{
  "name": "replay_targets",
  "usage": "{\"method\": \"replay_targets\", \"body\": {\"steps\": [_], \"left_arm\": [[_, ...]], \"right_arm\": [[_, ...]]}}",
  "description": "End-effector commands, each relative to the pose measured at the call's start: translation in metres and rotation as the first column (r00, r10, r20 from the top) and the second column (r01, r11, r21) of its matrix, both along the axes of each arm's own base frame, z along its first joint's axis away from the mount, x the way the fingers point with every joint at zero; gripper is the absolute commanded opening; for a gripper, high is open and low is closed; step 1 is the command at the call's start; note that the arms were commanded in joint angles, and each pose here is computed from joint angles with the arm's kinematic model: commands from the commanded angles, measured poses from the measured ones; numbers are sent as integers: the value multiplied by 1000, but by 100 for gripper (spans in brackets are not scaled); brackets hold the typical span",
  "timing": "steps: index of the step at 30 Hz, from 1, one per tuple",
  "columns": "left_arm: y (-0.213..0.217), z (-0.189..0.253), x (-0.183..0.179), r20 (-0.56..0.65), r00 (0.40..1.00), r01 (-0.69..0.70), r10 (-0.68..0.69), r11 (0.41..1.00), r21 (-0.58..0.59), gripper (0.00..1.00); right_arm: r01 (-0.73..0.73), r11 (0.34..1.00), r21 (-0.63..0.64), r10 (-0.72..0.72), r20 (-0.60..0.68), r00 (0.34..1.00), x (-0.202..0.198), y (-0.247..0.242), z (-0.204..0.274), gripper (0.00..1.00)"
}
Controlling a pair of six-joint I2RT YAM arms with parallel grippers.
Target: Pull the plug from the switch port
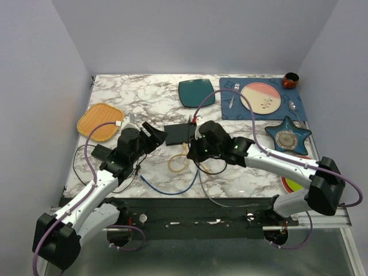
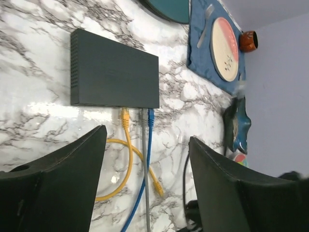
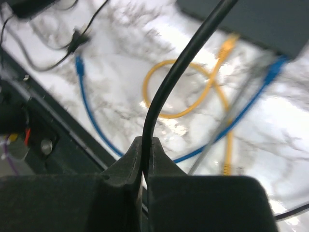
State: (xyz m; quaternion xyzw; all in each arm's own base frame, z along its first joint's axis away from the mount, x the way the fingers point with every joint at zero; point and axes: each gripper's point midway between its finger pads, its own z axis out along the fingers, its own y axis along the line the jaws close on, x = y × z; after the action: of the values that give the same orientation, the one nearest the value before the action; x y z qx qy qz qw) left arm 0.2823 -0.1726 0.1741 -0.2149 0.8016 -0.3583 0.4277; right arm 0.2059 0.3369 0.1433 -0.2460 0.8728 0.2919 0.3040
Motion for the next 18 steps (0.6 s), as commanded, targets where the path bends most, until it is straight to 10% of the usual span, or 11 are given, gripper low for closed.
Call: {"method": "replay_targets", "body": {"steps": [1,10,13,14,18], "left_arm": [[29,-15,-3,-50,992,-110,115,990,90,81],[28,-50,-17,-147,984,-93,105,992,83,77],[29,-55,-20,-148,983,-101,111,992,72,78],[29,-56,-20,-148,982,-103,113,992,68,80],[33,-61,-22,-168,977,-121,134,989,84,83]], "right_arm": [[320,937,-138,-295,176,939,49,-58,33,1],[625,726,-286,-614,138,777,88,-174,-24,1],[627,710,-321,-619,141,773,84,-181,-43,31],[628,707,-325,-620,141,771,83,-182,-48,59],[647,715,-263,-622,184,761,93,-178,-26,81]]}}
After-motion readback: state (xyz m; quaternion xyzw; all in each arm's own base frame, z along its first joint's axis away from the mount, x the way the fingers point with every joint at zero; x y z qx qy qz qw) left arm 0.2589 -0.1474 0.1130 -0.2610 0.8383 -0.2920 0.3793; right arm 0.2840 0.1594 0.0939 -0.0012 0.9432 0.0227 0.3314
